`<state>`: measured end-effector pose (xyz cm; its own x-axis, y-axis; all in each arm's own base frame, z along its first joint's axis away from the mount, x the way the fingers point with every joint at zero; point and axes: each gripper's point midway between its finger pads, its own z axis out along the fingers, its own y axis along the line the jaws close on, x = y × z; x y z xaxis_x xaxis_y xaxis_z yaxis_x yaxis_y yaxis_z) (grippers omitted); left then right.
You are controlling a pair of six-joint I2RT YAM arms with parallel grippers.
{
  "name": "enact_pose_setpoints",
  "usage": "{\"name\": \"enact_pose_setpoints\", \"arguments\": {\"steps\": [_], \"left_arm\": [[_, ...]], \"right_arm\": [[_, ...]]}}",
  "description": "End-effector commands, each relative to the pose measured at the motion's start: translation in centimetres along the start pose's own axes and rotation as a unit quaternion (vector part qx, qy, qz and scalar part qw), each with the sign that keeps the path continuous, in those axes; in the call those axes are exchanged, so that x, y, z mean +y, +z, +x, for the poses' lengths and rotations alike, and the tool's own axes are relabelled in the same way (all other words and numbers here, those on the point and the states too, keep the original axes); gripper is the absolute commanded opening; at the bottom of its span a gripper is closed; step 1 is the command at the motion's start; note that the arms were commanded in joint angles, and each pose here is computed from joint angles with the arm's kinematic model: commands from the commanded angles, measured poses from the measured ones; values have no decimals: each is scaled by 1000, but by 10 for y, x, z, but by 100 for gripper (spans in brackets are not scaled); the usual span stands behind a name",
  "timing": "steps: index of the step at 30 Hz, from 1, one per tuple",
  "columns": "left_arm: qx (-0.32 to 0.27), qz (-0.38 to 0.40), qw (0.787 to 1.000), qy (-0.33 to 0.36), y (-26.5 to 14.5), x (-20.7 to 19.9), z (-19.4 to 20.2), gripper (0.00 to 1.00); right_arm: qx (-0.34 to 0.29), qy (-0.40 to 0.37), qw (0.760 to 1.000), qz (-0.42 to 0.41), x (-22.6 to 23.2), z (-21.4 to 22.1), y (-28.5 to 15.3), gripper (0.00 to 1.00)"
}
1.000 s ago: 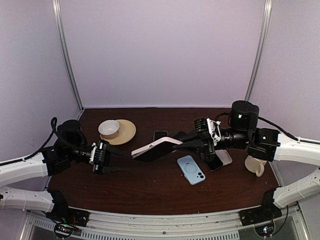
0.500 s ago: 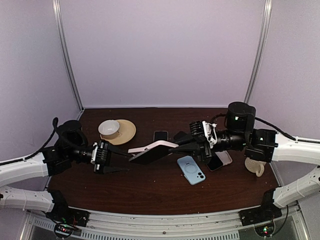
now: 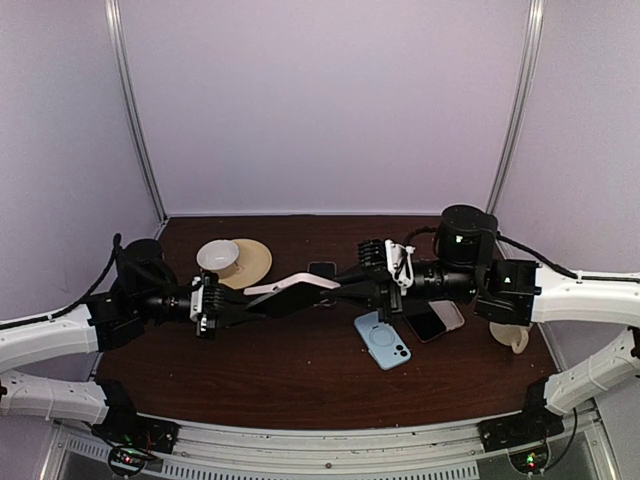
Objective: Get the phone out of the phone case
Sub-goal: Pass from the right arm to the left
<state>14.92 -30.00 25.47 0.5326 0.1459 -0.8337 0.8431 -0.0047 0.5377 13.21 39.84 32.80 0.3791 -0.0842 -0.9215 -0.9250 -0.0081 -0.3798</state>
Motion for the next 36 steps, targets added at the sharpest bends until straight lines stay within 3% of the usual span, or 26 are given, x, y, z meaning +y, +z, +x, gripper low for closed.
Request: {"name": "enact_pose_setpoints", "arguments": {"steps": [1,6,12,13,17,19,21,28,36], "left_arm": [[-10,-52,998,34,-1,26,-16,14],[-6,-62,997,36,-2,30,-16,0],[-5,-60,997,40,-2,29,-16,0],[-3,-60,997,41,-2,29,-15,0],[6,-62,997,48,-2,30,-11,0],[11,-61,997,52,-2,29,-9,0],[18,-59,996,58,-2,28,-5,0],[51,-42,992,108,-2,18,12,0],[72,-16,983,169,1,0,27,0]], "right_arm": [[-71,-25,997,-1,-3,-49,-2,0],[-65,-21,998,-2,-1,-45,-2,0],[-52,-1,998,-20,7,-34,-2,0],[-47,5,999,-20,8,-31,-1,5],[-16,46,999,1,3,-17,-2,58],[3,71,997,16,-1,-8,-3,74],[23,100,994,27,-2,0,-6,80],[97,199,974,53,-4,20,-17,86],[147,320,931,98,-14,25,-27,99]]}}
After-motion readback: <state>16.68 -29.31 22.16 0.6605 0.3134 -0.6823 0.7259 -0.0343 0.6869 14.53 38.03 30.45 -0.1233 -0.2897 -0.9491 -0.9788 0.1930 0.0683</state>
